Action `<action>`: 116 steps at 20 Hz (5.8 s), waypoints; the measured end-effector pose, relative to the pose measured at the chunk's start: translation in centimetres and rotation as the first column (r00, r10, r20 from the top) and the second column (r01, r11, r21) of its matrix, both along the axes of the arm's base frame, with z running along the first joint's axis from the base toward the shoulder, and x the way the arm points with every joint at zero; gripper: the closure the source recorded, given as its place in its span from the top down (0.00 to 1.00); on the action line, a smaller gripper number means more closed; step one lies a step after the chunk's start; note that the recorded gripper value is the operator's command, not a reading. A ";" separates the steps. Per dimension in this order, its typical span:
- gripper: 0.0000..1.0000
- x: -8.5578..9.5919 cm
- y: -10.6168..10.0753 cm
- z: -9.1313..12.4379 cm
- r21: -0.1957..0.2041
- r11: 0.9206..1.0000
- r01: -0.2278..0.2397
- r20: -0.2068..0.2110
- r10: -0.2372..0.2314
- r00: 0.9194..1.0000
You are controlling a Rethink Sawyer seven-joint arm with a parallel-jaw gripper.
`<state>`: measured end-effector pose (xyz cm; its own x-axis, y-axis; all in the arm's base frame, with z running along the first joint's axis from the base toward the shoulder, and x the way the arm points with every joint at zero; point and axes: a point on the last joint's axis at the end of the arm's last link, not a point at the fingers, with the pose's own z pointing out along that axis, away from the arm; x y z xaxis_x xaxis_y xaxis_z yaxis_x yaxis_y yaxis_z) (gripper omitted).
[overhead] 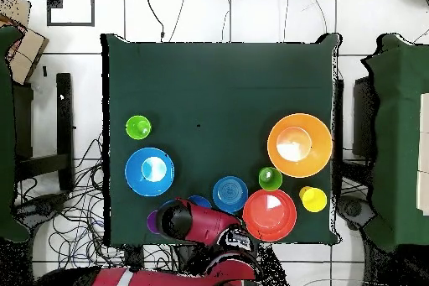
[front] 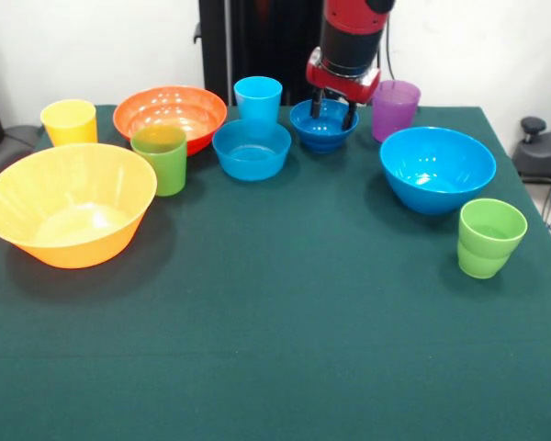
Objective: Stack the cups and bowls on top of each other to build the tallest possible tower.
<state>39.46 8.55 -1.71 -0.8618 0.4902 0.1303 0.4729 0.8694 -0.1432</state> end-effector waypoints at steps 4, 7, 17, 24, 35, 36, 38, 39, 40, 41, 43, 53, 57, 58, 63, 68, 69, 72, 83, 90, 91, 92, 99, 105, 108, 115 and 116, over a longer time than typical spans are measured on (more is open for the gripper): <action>1.00 0.2 -0.2 0.0 -0.002 1.000 0.003 0.010 -0.003 1.000; 1.00 0.4 -0.4 -0.1 -0.004 1.000 0.006 0.023 -0.006 1.000; 1.00 0.7 -1.0 -0.8 -0.016 1.000 0.011 0.070 -0.010 0.998; 1.00 0.4 -1.0 -1.4 -0.014 1.000 0.013 0.067 -0.012 0.998; 1.00 0.5 -1.3 -1.8 -0.013 1.000 0.008 0.091 -0.006 0.996; 1.00 0.5 -1.3 -1.8 -0.012 1.000 0.007 0.092 -0.006 0.996; 1.00 0.5 -1.4 -1.8 -0.012 1.000 0.006 0.093 -0.005 0.996; 1.00 0.5 -1.4 -1.8 -0.011 1.000 0.006 0.093 -0.005 0.996; 1.00 0.5 -1.4 -1.8 -0.011 1.000 0.005 0.093 -0.004 0.996; 1.00 0.5 -1.4 -1.8 -0.011 1.000 0.004 0.093 -0.003 0.996; 1.00 0.5 -1.4 -1.8 -0.011 1.000 0.003 0.093 -0.002 0.996; 1.00 0.7 -1.4 -1.8 -0.016 1.000 -0.023 0.131 0.025 0.991; 1.00 0.7 -1.4 -2.1 -0.021 0.999 -0.035 0.156 0.038 0.987; 1.00 0.7 -1.4 -2.2 -0.023 0.999 -0.037 0.161 0.041 0.986; 1.00 0.3 -1.2 -2.7 -0.023 0.999 -0.043 0.157 0.046 0.986; 1.00 0.2 -1.1 -2.8 -0.022 0.999 -0.045 0.155 0.048 0.987; 1.00 0.2 -1.1 -2.8 -0.022 0.999 -0.045 0.155 0.048 0.987; 1.00 0.1 -1.1 -2.8 -0.022 0.999 -0.046 0.155 0.048 0.987; 1.00 -0.2 -1.2 -2.9 -0.017 0.997 -0.069 0.151 0.071 0.986; 1.00 -0.3 -1.2 -2.9 -0.014 0.996 -0.087 0.153 0.088 0.984; 1.00 -0.3 -1.2 -2.9 -0.014 0.996 -0.091 0.154 0.092 0.984; 1.00 -0.3 -1.3 -2.9 -0.013 0.995 -0.094 0.155 0.095 0.983; 1.00 -0.3 -1.4 -2.9 -0.005 0.994 -0.110 0.159 0.110 0.981; 1.00 -0.3 -1.7 -2.9 0.011 0.992 -0.123 0.162 0.119 0.980; 1.00 -0.2 -1.8 -2.9 0.023 0.992 -0.128 0.158 0.123 0.980; 1.00 0.3 -2.0 -2.9 0.041 0.988 -0.146 0.128 0.139 0.982; 1.00 0.3 -2.0 -3.0 0.042 0.988 -0.148 0.125 0.142 0.982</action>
